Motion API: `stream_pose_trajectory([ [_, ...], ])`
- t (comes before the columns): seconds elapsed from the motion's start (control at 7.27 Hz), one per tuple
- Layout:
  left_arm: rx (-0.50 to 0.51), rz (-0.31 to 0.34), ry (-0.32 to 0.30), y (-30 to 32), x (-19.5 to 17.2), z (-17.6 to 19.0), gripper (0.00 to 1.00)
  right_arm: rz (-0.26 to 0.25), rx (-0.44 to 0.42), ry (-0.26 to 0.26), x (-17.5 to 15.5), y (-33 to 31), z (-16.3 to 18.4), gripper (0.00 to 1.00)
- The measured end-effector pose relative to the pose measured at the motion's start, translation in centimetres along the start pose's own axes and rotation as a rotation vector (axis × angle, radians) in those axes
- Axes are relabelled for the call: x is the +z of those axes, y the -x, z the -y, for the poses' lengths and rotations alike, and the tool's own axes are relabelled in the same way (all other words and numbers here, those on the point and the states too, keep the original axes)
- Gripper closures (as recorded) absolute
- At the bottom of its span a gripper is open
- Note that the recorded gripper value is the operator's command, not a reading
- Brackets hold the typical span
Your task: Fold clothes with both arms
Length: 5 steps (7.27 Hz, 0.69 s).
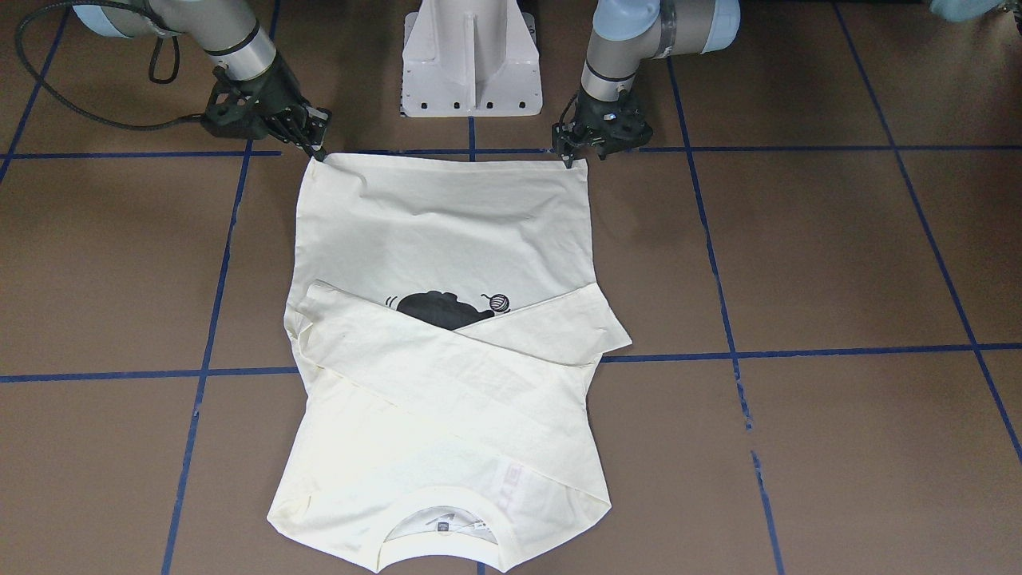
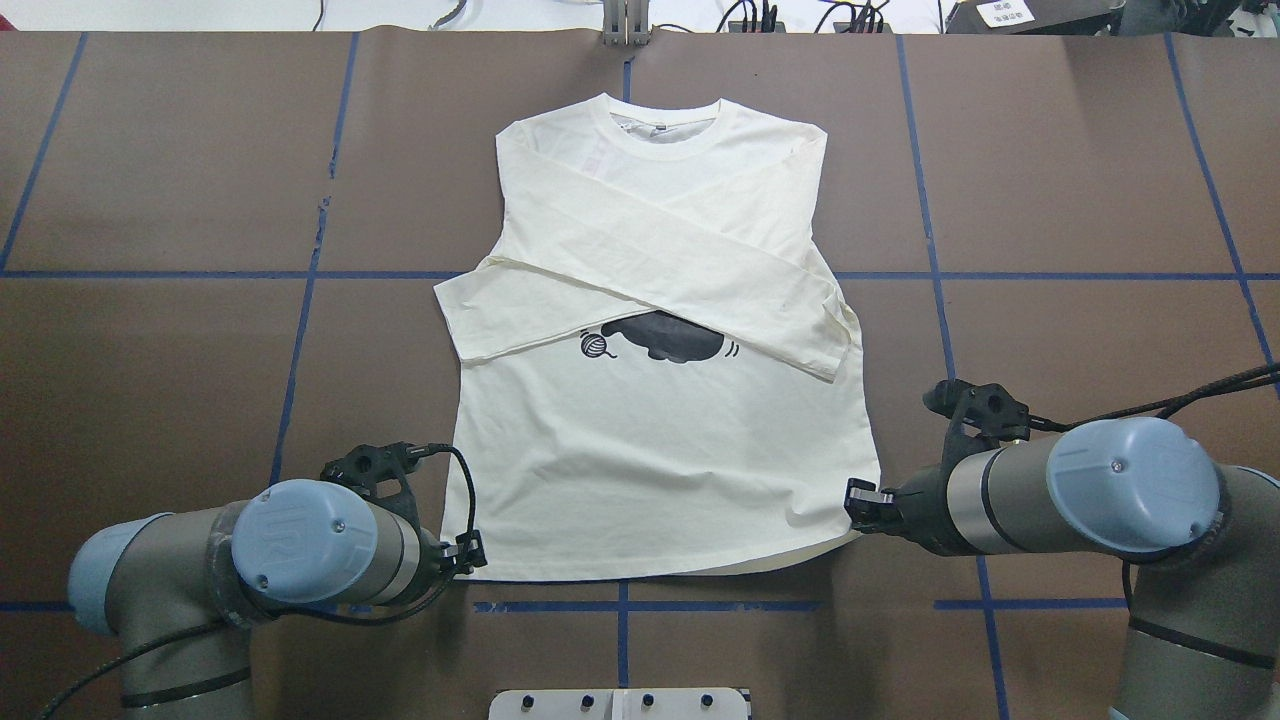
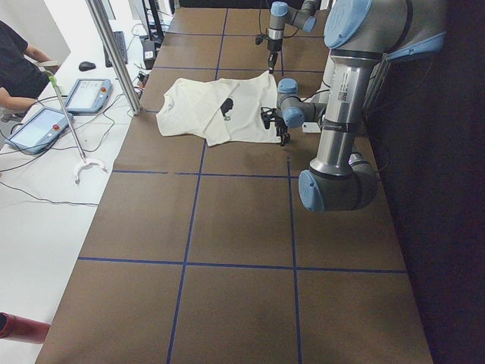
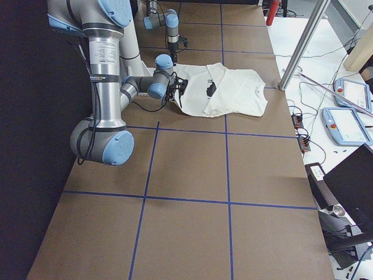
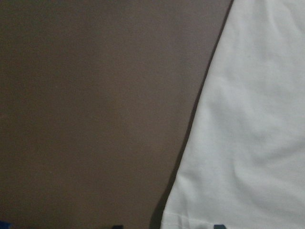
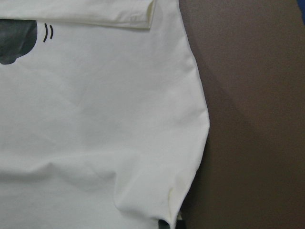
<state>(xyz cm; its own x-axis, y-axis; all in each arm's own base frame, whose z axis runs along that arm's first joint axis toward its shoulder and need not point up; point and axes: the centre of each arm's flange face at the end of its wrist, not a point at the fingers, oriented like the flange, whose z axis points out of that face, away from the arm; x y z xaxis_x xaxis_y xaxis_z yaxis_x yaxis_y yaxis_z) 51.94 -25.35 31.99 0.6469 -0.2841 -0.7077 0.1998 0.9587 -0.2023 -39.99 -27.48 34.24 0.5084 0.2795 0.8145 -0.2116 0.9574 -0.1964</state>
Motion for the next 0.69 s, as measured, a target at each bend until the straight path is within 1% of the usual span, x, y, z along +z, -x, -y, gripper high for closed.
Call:
stream_pose_trajectory([
  [0.41,-0.004,0.0,-0.008,-0.4,0.2,0.3,0.31,0.0,0.0,0.002,0.0,0.0,0.0,1.0],
  [0.69,-0.005,0.001,-0.017,-1.3,0.8,0.5,0.4,0.001,0.0,0.003,0.0,0.1,0.0,1.0],
])
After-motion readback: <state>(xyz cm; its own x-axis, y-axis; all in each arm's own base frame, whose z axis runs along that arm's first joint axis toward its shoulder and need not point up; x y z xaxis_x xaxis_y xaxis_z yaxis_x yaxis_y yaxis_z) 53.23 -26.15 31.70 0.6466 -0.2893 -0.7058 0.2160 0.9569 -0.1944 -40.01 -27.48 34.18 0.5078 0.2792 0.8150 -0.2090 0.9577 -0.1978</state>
